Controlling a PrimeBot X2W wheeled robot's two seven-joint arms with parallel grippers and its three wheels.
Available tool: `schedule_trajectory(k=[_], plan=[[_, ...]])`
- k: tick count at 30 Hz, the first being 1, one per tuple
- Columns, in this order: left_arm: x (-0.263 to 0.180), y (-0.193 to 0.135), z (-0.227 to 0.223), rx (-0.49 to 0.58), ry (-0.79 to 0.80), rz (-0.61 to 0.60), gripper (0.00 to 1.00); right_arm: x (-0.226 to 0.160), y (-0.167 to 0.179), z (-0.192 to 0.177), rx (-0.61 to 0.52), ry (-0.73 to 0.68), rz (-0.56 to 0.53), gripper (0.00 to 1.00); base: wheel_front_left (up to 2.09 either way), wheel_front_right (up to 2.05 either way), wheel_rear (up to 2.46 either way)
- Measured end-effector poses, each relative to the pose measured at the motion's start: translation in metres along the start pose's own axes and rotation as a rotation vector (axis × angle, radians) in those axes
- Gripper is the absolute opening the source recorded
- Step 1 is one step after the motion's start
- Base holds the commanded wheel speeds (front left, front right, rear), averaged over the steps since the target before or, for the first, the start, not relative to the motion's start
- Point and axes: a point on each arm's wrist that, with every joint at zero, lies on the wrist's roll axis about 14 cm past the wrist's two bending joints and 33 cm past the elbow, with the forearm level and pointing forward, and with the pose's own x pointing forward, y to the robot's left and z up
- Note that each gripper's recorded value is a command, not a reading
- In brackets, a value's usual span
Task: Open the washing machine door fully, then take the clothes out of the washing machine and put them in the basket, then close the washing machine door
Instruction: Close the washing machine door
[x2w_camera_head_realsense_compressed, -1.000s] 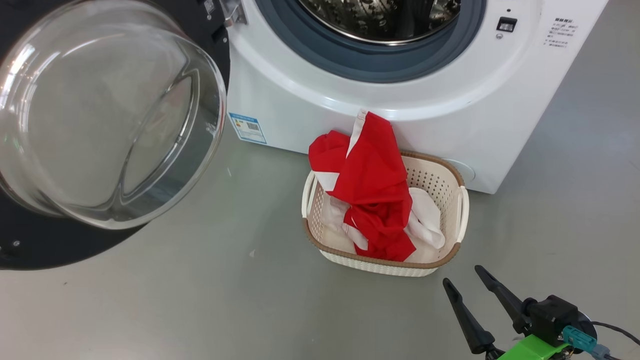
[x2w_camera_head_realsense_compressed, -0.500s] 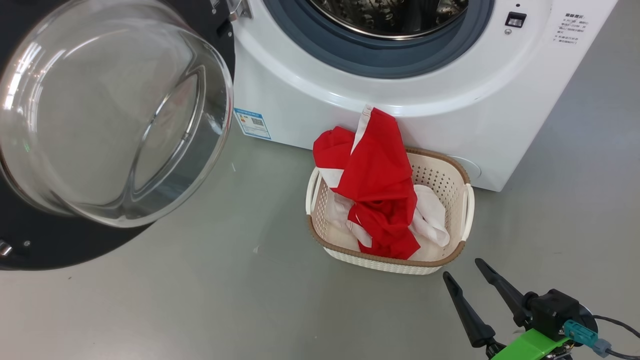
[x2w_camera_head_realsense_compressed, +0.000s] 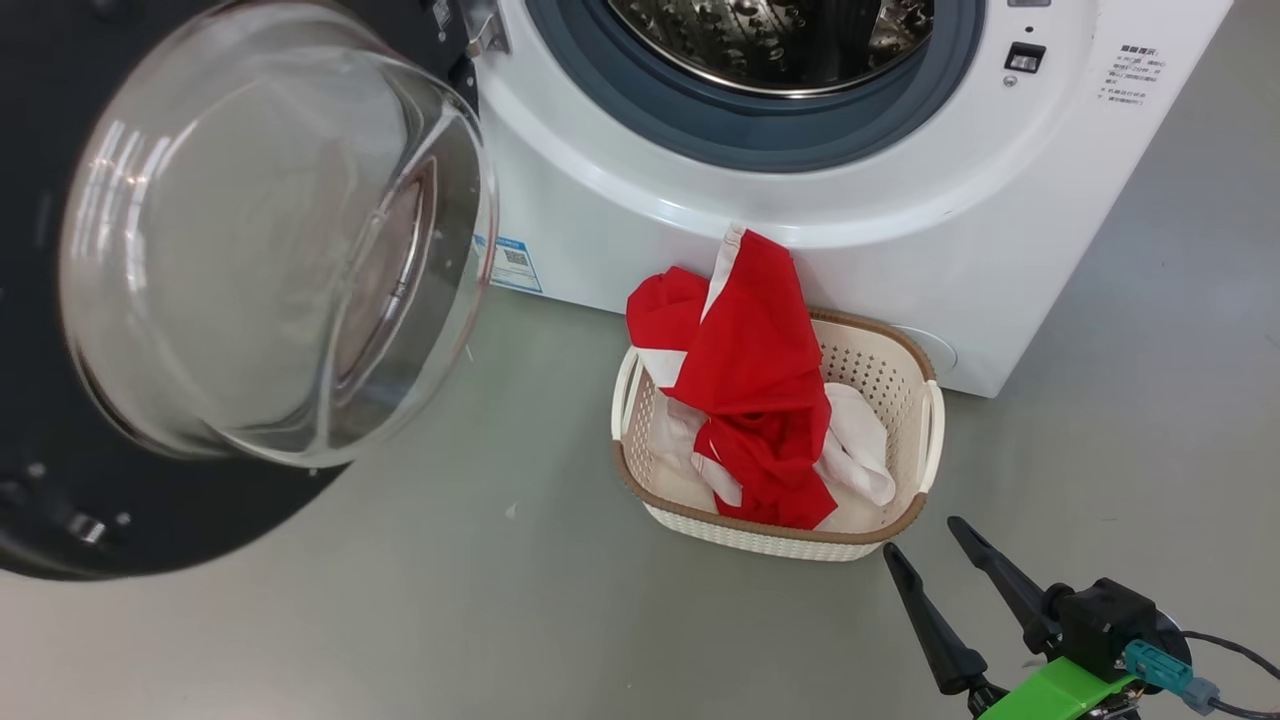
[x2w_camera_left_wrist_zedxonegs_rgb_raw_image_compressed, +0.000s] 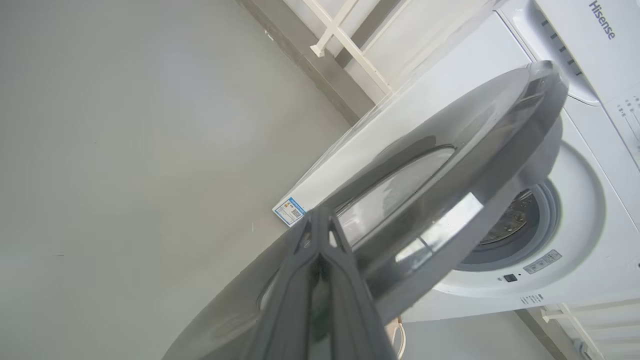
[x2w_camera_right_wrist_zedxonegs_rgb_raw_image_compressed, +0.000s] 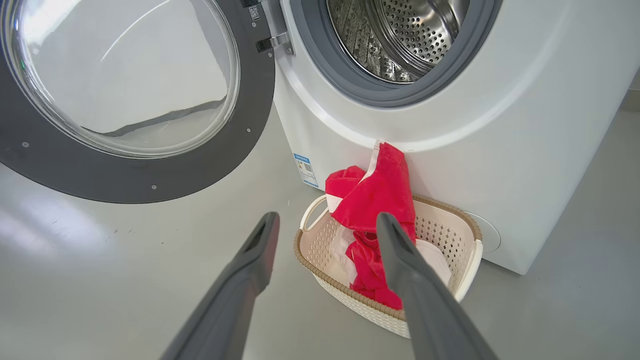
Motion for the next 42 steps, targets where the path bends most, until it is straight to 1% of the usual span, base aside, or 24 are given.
schedule_trajectory(k=[6, 11, 18, 27, 34, 42], plan=[[0.004, -0.031, -0.030, 0.039, 0.112, -0.110, 0.00, -0.001, 0.001, 0.003, 0.002, -0.009, -0.003, 1.00, 0.00, 0.00, 0.00], [0.005, -0.047, -0.046, 0.069, 0.157, -0.168, 0.00, -0.002, -0.001, 0.003, 0.004, -0.012, -0.011, 1.00, 0.00, 0.00, 0.00], [0.008, -0.094, -0.077, 0.117, 0.250, -0.319, 0.00, -0.005, -0.007, 0.005, 0.006, -0.019, -0.034, 1.00, 0.00, 0.00, 0.00], [0.013, -0.139, -0.112, 0.177, 0.333, -0.454, 0.00, -0.012, -0.016, 0.008, 0.011, -0.031, -0.070, 1.00, 0.00, 0.00, 0.00], [0.018, -0.174, -0.142, 0.188, 0.364, -0.557, 0.00, -0.017, -0.023, 0.010, 0.020, -0.042, -0.102, 1.00, 0.00, 0.00, 0.00], [0.029, -0.207, -0.167, 0.192, 0.363, -0.635, 0.00, -0.024, -0.030, 0.011, 0.030, -0.051, -0.135, 1.00, 0.00, 0.00, 0.00]])
